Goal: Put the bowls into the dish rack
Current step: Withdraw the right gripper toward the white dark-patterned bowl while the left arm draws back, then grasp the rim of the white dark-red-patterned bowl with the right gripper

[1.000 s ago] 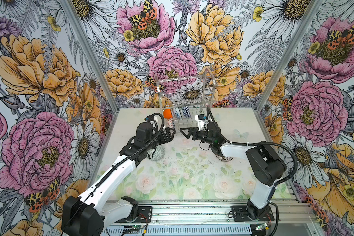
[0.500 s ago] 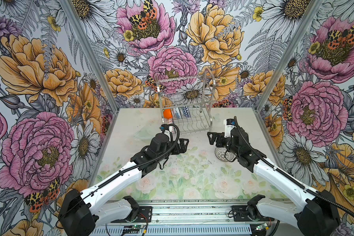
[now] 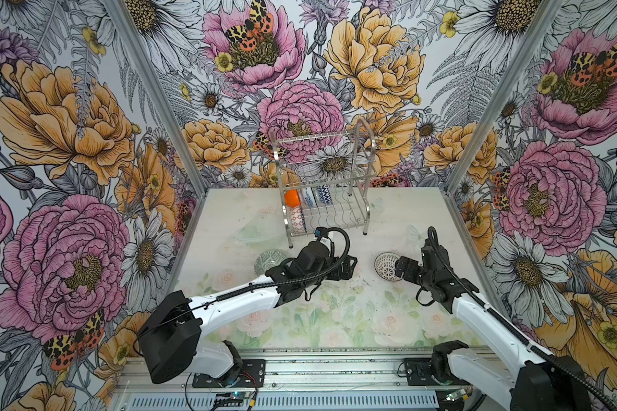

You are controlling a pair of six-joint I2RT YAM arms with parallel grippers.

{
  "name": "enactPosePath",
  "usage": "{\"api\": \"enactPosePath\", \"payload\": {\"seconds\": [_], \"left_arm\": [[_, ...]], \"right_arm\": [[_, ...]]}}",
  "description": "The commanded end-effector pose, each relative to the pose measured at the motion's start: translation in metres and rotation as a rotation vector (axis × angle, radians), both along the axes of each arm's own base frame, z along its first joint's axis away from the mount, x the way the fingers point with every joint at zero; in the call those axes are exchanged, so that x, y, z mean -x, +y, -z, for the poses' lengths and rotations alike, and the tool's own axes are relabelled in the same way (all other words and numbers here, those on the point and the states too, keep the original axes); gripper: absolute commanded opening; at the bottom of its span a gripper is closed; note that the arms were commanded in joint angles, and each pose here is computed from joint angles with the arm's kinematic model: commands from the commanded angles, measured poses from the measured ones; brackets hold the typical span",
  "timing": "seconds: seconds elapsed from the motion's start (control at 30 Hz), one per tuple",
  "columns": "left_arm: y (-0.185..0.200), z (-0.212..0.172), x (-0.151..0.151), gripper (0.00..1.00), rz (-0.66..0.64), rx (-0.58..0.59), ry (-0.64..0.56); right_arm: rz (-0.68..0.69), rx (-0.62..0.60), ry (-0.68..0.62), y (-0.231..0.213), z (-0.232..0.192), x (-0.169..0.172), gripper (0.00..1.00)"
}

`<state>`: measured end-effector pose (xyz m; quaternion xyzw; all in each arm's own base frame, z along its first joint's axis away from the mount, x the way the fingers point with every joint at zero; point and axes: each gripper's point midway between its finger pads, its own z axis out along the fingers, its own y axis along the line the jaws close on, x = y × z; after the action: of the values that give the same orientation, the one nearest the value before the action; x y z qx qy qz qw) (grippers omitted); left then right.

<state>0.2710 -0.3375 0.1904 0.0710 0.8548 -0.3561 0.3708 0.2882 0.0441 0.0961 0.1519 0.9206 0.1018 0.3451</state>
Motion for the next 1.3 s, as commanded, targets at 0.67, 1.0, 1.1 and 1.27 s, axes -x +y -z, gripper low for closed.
{"api": "enactPosePath", "payload": {"seconds": [0.67, 1.0, 1.1, 1.27], "left_arm": [[0.000, -0.012, -0.007, 0.99, -0.010, 0.041, -0.021], [0.022, -0.018, -0.013, 0.99, -0.054, 0.055, -0.029], [0.029, -0.018, -0.015, 0.99, -0.071, 0.074, -0.026], [0.043, -0.021, -0.015, 0.99, -0.093, 0.076, -0.028]], "right_arm": [[-0.069, -0.055, 0.074, 0.010, 0.027, -0.029, 0.32], [-0.088, -0.124, -0.009, 0.023, -0.006, -0.038, 0.01], [-0.106, -0.140, -0.031, 0.033, -0.017, -0.040, 0.00], [-0.166, -0.142, -0.051, 0.064, -0.028, -0.041, 0.00]]}}
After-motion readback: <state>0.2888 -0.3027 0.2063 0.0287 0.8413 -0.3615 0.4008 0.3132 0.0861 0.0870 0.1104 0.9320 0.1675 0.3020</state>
